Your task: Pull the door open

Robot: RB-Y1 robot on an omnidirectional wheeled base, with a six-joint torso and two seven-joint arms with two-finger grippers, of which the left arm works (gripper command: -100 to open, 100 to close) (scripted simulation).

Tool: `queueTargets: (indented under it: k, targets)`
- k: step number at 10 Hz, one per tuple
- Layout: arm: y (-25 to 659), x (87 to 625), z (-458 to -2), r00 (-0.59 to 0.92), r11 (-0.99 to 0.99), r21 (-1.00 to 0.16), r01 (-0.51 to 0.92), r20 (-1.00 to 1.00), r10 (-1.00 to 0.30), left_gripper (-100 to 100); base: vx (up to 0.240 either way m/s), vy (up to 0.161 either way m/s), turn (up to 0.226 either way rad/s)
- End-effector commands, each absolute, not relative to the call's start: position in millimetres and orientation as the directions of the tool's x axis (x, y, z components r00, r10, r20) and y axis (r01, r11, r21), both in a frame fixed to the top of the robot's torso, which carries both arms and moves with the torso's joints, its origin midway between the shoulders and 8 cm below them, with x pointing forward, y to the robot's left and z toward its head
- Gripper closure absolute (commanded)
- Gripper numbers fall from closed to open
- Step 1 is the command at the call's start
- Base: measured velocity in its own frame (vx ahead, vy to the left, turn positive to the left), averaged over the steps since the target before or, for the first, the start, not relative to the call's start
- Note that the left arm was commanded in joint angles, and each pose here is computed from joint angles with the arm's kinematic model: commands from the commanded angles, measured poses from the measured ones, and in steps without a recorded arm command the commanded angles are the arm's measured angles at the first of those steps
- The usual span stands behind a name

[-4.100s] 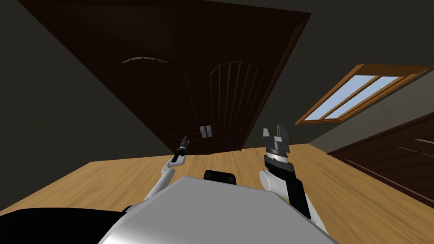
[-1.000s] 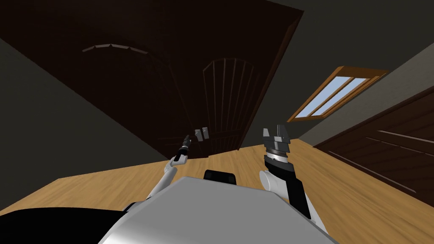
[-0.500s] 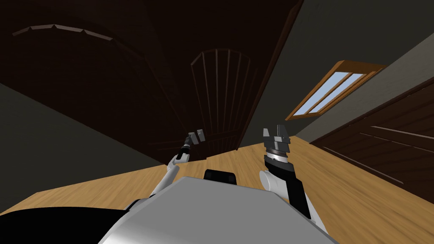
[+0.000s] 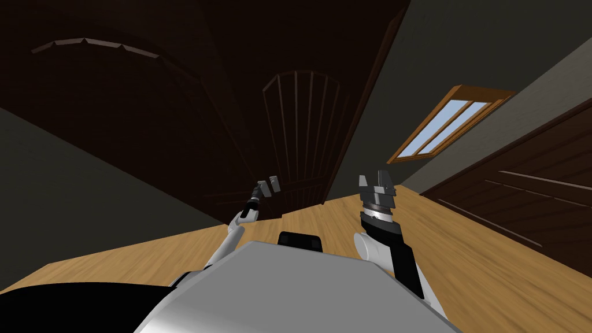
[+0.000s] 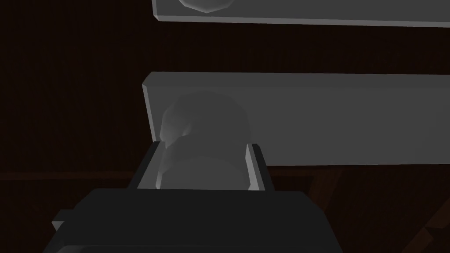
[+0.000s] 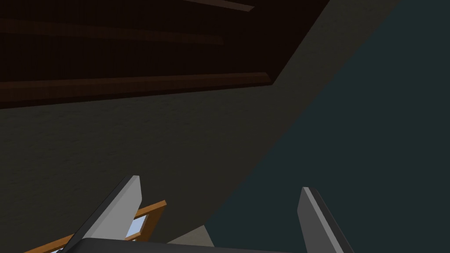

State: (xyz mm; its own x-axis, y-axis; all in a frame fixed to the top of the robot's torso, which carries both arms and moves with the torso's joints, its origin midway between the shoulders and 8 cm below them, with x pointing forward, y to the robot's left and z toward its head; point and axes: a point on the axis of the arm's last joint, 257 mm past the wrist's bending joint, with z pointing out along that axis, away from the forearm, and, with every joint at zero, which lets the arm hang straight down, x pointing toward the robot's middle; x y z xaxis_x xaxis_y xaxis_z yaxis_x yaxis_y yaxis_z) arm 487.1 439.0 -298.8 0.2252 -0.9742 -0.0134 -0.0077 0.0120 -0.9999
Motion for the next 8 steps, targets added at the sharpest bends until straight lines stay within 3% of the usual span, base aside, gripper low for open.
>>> queueTargets:
  k: [1, 3, 4, 8]
  targets:
    - [456.0, 473.2, -308.8, 0.25, 0.018, -0.999, -0.035, -0.026, -0.968, 100, -0.22, 0.086, 0.082]
    - [461.6, 467.7, -312.3, 0.254, 0.021, -0.999, -0.046, -0.032, -0.967, 100, -0.19, 0.082, 0.078]
    - [449.7, 471.1, -305.7, 0.233, 0.018, -0.999, -0.028, -0.024, -0.972, -100, -0.196, 0.006, -0.059]
    - [422.8, 476.5, -298.5, 0.18, 0.005, -1.0, -0.007, -0.006, -0.984, -100, -0.186, -0.08, -0.069]
